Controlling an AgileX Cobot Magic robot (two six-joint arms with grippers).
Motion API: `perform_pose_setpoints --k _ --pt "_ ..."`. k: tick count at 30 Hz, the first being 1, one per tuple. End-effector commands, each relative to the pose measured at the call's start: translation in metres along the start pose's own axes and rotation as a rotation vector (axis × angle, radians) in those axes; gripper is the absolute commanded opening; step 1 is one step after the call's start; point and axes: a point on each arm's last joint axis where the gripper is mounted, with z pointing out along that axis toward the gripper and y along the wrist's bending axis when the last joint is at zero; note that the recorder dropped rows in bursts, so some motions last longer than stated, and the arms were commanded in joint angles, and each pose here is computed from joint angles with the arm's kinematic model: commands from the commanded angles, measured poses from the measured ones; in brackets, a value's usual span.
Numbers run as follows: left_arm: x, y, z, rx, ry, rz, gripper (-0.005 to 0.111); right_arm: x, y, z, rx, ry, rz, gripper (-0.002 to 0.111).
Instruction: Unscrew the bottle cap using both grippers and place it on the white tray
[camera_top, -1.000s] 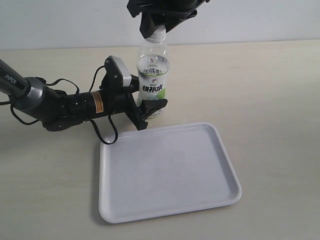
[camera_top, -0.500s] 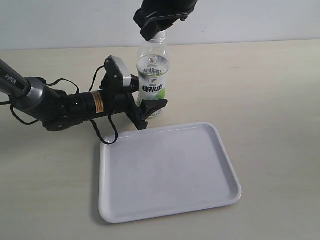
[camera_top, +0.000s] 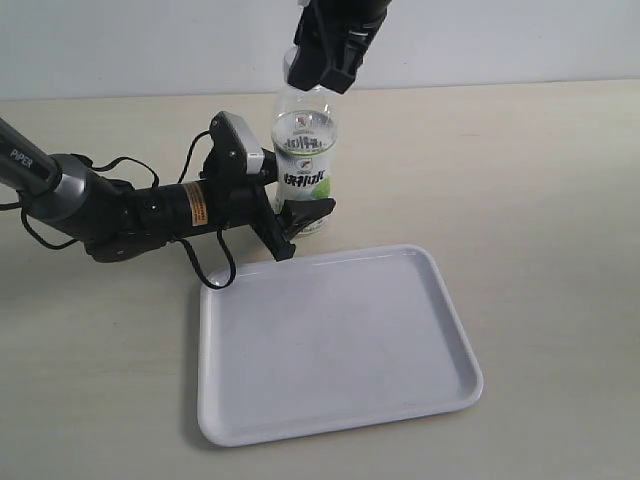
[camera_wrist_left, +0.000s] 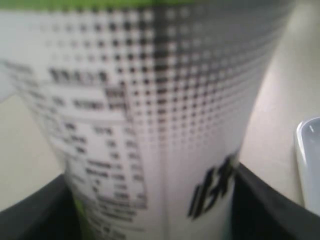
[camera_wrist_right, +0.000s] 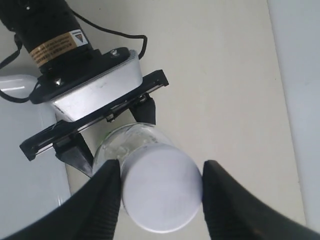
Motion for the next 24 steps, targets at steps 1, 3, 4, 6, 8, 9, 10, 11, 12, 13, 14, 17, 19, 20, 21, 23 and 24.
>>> perform_pose_setpoints --k 1,3,4,6,8,9,10,11,12,13,14,17,19,20,21,23,24 --pt "-0.001 -0.001 0.001 0.01 0.019 0.012 0.0 0.001 -0.001 -0.003 0.013 0.027 -0.123 0.0" --pt "-0.001 -0.001 0.001 0.01 0.019 0.012 0.0 0.001 -0.001 -0.003 0.013 0.028 -0.125 0.001" --pt "-0.001 -0.001 0.001 0.01 0.019 0.012 0.0 0.001 -0.001 -0.003 0.013 0.028 -0.125 0.003" --pt "-0.001 -0.001 0.001 0.01 0.019 0.012 0.0 0.001 -0.001 -0.003 0.015 0.025 -0.1 0.011" --pt "-0.001 -0.001 0.001 0.01 0.019 0.012 0.0 0.001 -0.001 -0.003 0.016 0.025 -0.081 0.024" --pt "-0.001 -0.001 0.001 0.01 0.019 0.012 0.0 0.001 -0.001 -0.003 0.013 0.027 -0.078 0.031" --pt "-0.001 -0.001 0.001 0.01 0.019 0.012 0.0 0.001 -0.001 -0.003 0.011 0.027 -0.078 0.037" --pt "-0.001 -0.001 0.001 0.01 0.019 0.012 0.0 0.001 -0.001 -0.003 0.009 0.022 -0.071 0.043" --pt "-0.001 -0.001 0.001 0.01 0.019 0.012 0.0 0.0 0.0 -0.003 0.006 0.014 -0.051 0.049" --pt "-0.001 -0.001 0.001 0.01 0.019 0.012 0.0 0.0 0.0 -0.003 0.003 0.008 -0.035 0.053" --pt "-0.001 -0.001 0.001 0.01 0.019 0.012 0.0 -0.001 0.0 -0.003 0.0 0.002 -0.024 0.056" --pt "-0.001 -0.001 0.001 0.01 0.019 0.012 0.0 -0.003 0.001 -0.007 0.002 -0.016 0.01 0.058" --pt "-0.001 -0.001 0.001 0.01 0.019 0.012 0.0 -0.006 0.0 -0.012 0.014 -0.032 0.041 0.058" --pt "-0.001 -0.001 0.001 0.01 0.019 0.012 0.0 -0.007 0.0 -0.016 0.03 -0.042 0.06 0.058" --pt "-0.001 -0.001 0.001 0.01 0.019 0.012 0.0 -0.009 -0.001 -0.021 0.045 -0.053 0.091 0.058" --pt "-0.001 -0.001 0.001 0.01 0.019 0.012 0.0 -0.012 -0.002 -0.031 0.076 -0.08 0.191 0.058" --pt "-0.001 -0.001 0.001 0.01 0.019 0.012 0.0 -0.014 -0.002 -0.036 0.087 -0.094 0.271 0.058"
